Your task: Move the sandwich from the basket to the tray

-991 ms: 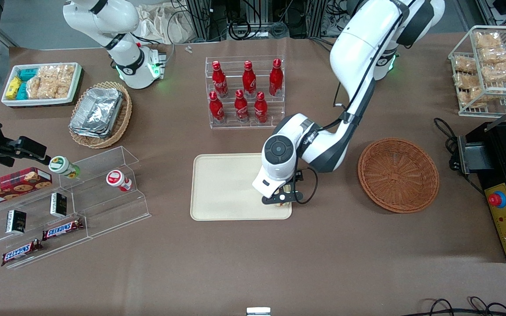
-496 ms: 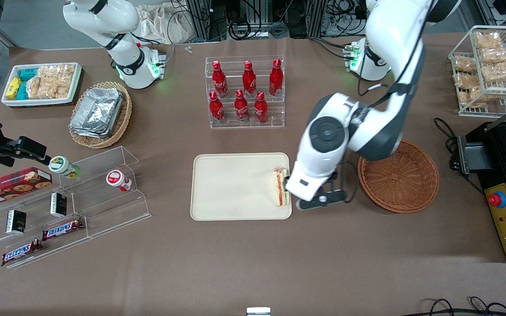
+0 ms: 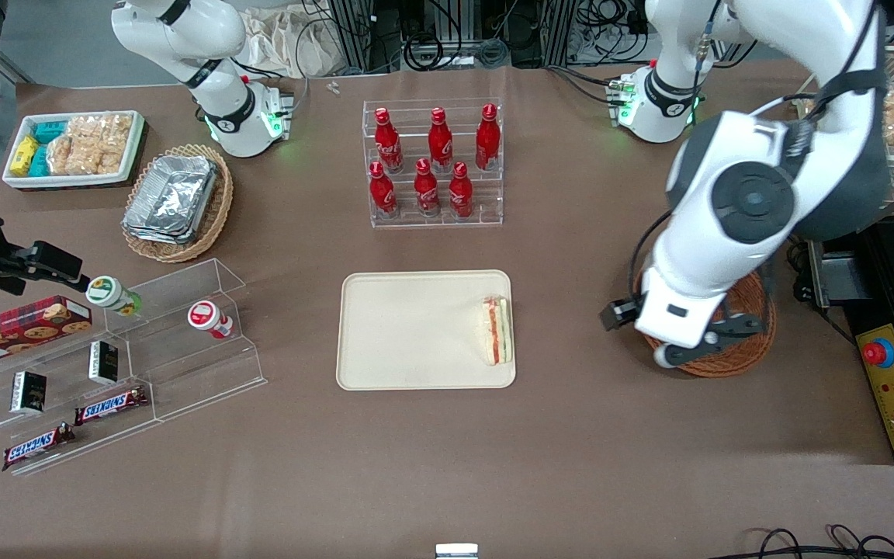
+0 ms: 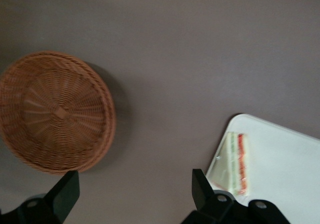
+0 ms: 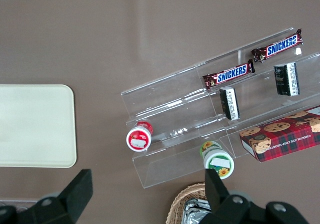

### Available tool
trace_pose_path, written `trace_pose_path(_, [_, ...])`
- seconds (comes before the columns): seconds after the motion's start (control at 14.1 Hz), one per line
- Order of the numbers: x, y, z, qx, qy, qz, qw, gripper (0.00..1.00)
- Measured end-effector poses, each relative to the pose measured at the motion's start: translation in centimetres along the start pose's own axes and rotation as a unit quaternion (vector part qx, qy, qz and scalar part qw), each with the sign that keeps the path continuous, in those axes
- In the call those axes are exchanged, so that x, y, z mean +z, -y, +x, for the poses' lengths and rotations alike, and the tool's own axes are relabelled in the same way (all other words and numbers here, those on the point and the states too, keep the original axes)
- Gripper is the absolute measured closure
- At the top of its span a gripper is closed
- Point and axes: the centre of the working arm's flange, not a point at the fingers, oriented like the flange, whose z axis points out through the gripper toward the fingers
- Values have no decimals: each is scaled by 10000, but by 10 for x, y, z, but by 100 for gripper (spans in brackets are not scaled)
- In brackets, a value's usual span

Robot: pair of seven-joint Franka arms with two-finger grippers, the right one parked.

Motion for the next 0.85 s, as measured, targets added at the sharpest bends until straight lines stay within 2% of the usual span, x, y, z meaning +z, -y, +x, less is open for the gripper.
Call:
trace_pose_path(0.5, [-20, 120, 16, 913, 126, 76, 9957, 0])
trace_pose_path(0.71, [-23, 152, 20, 1450, 268, 109, 9890, 0])
trace_pose_path(0.85, [-23, 168, 26, 1682, 286, 93, 9853, 0])
